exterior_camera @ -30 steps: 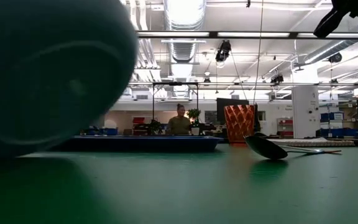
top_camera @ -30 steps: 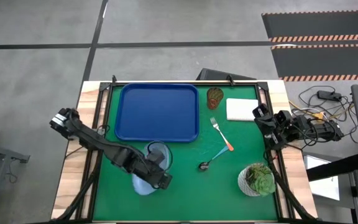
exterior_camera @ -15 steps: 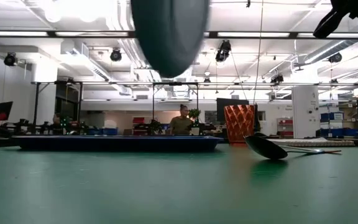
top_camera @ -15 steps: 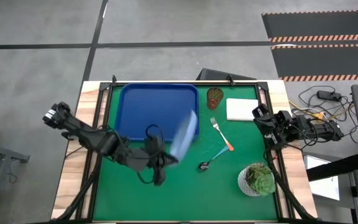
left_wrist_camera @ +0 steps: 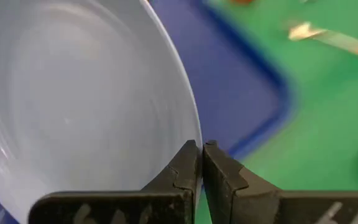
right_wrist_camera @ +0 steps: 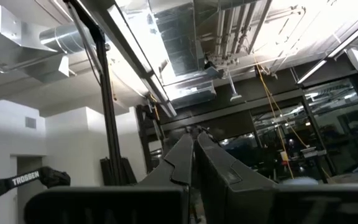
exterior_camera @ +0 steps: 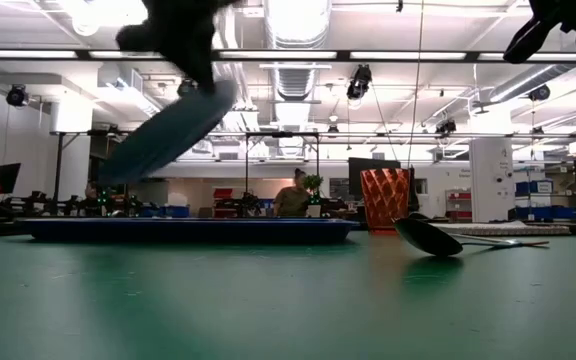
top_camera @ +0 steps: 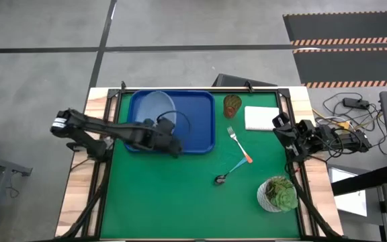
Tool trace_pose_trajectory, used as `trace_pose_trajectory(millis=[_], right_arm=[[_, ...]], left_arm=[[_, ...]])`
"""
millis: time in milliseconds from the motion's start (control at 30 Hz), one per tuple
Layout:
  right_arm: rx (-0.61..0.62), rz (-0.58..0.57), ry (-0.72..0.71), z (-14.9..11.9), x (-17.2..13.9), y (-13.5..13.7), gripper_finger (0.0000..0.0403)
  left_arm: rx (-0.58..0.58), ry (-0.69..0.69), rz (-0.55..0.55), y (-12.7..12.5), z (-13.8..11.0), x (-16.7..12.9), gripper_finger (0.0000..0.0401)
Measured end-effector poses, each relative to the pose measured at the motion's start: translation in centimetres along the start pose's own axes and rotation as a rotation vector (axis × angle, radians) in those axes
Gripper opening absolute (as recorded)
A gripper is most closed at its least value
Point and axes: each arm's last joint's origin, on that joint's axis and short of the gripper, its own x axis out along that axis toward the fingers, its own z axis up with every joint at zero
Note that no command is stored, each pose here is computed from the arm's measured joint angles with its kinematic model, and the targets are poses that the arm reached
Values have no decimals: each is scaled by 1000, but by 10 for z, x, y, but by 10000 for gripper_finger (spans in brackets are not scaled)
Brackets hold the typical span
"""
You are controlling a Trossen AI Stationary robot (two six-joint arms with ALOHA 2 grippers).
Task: Pick and place plate/cup/fork/spoon on tray
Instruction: Put the blue plate on the blue serving tray
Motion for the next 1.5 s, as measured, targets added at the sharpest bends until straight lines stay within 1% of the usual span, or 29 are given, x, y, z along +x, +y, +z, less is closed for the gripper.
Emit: trace_pose_trajectory(millis=[133,200,300,367,500,667,1267,1433,1500], right_arm=[[1,1,1,0,0,0,9],[1,1,1,0,0,0,9],[1,0,3,0,0,0,9],[0,1,4,0,0,0,9],[0,1,4,0,0,0,9],[-1,1,4,0,0,0,9],[0,2,0,0,0,0,9],[1,2,1,0,0,0,9],[1,2,2,0,0,0,9]], left_arm=[[-13,124,113,14,2,35,0],[-17,158,153,19,3,51,0],[7,195,209,24,6,70,0],[13,211,232,25,8,81,0],[23,262,229,26,10,98,0],[18,310,238,27,9,109,0],[46,347,277,14,-6,146,0],[37,332,265,10,-6,152,0],[52,337,266,10,-8,153,0]])
